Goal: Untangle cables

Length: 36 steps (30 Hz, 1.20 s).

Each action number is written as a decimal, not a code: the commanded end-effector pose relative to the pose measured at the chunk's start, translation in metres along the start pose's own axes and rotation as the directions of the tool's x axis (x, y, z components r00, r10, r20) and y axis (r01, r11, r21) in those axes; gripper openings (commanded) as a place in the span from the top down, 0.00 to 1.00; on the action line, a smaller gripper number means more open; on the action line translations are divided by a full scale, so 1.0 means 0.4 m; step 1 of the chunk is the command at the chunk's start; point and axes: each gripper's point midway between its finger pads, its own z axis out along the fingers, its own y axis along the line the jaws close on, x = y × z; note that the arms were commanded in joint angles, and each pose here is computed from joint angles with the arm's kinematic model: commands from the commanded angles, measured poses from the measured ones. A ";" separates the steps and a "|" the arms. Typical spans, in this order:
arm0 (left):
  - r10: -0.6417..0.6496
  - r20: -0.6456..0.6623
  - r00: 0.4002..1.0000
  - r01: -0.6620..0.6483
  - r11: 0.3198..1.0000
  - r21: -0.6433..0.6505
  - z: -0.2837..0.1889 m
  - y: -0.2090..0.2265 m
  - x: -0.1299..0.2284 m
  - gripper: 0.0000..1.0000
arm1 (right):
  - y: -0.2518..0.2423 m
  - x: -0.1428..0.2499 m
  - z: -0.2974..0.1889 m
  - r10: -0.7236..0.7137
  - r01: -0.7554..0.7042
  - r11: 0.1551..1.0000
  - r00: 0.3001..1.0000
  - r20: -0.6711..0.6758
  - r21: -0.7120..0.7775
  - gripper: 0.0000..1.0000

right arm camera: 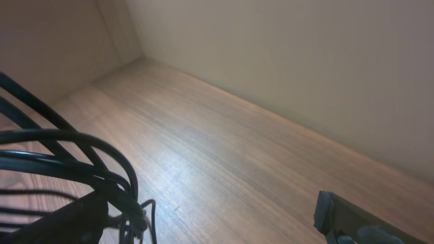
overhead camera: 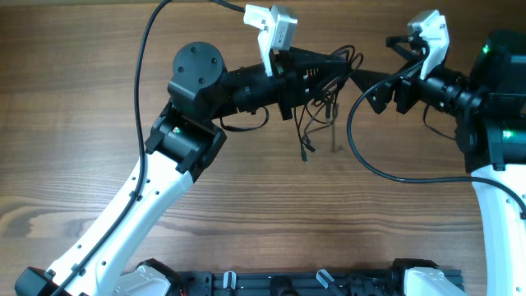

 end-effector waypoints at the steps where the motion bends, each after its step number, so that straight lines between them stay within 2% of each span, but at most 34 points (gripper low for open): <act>1: 0.025 0.006 1.000 -0.025 0.999 0.044 -0.011 -0.049 -0.016 0.96 | -0.005 -0.011 -0.005 -0.032 0.032 0.999 0.999 0.012 0.016 0.00; 5: 0.025 0.007 1.000 -0.025 0.999 0.043 -0.012 -0.048 -0.016 0.96 | 0.020 -0.033 -0.007 -0.054 0.056 0.997 0.997 0.051 -0.044 0.00; 9: 0.022 0.005 1.000 -0.022 0.999 0.042 -0.012 -0.047 -0.015 0.96 | 0.010 -0.057 -0.008 -0.096 0.097 0.995 0.992 0.084 -0.018 0.00; 13: 0.023 -0.006 1.000 -0.023 0.998 0.056 -0.012 -0.053 -0.010 0.96 | -0.034 -0.053 -0.009 -0.102 0.097 0.992 0.993 0.062 0.082 0.01; 19: 0.034 0.003 0.999 -0.034 0.997 0.063 -0.012 -0.058 -0.016 0.96 | -0.029 -0.029 -0.007 -0.064 0.062 0.996 0.998 0.030 0.069 0.00; 25: 0.043 0.032 0.999 -0.044 0.998 0.039 -0.012 -0.050 -0.031 0.96 | 0.012 0.040 -0.007 0.043 -0.044 0.999 0.997 -0.061 -0.010 0.00; 31: 0.043 0.042 0.998 -0.044 0.999 0.027 -0.013 -0.044 -0.036 0.96 | 0.128 0.017 -0.023 -0.047 0.051 0.960 0.999 0.022 -0.276 0.00; 36: 0.048 0.065 0.997 -0.049 0.999 0.022 -0.023 -0.039 -0.055 0.96 | 0.156 0.028 -0.032 -0.073 0.079 0.940 0.997 0.030 -0.333 0.00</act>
